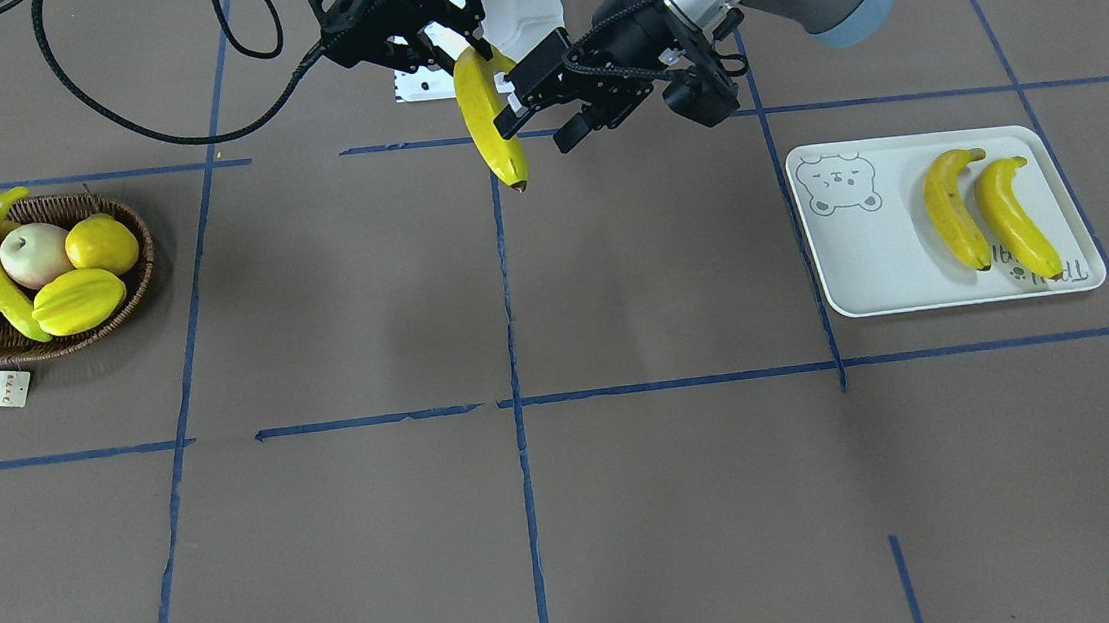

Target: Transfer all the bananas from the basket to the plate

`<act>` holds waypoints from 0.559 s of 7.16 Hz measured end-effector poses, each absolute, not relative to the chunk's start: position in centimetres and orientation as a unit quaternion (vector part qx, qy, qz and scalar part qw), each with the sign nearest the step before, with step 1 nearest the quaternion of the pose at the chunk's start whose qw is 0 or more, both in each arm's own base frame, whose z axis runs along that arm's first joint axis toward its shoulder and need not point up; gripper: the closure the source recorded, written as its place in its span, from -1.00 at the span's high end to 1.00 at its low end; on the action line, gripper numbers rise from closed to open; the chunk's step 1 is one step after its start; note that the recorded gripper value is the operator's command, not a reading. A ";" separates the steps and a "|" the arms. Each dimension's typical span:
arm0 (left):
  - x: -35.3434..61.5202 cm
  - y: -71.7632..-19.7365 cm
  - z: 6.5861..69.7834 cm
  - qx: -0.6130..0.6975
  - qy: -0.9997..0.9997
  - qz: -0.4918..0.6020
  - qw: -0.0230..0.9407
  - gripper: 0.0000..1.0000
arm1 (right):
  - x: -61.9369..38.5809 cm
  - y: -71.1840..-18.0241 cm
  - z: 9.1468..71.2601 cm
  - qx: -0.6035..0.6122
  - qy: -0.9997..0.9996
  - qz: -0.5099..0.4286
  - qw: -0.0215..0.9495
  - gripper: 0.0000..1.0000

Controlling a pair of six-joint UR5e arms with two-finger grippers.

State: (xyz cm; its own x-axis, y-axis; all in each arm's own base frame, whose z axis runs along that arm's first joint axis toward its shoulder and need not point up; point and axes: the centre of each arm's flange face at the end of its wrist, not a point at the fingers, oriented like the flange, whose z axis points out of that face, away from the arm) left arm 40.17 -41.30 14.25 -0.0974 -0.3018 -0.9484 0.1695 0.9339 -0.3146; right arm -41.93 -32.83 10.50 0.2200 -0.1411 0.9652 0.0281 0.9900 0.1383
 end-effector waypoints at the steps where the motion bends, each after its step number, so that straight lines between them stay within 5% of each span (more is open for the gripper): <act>1: 41.1 -40.5 14.0 -0.049 0.721 -0.171 0.670 0.92 | -42.1 -32.6 10.2 0.046 -0.624 -0.055 0.778 -1.00; 2: 42.2 -39.5 13.6 -0.053 0.723 -0.166 0.669 0.70 | -42.3 -32.5 10.1 0.047 -0.624 -0.056 0.778 -1.00; 3: 43.0 -38.6 13.2 -0.056 0.725 -0.161 0.667 -0.47 | -42.4 -32.4 10.0 0.048 -0.624 -0.056 0.778 -1.00; 4: 43.1 -38.1 12.9 -0.058 0.727 -0.158 0.665 -0.99 | -42.5 -32.3 10.0 0.048 -0.624 -0.056 0.778 -0.99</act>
State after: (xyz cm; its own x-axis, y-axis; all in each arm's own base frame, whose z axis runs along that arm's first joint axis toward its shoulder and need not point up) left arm 43.13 -38.06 12.95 -0.1079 -0.2944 -0.9496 0.1251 0.9435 -0.3068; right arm -42.49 -32.31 10.04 0.2150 -0.1472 0.9655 0.0278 0.9891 0.1447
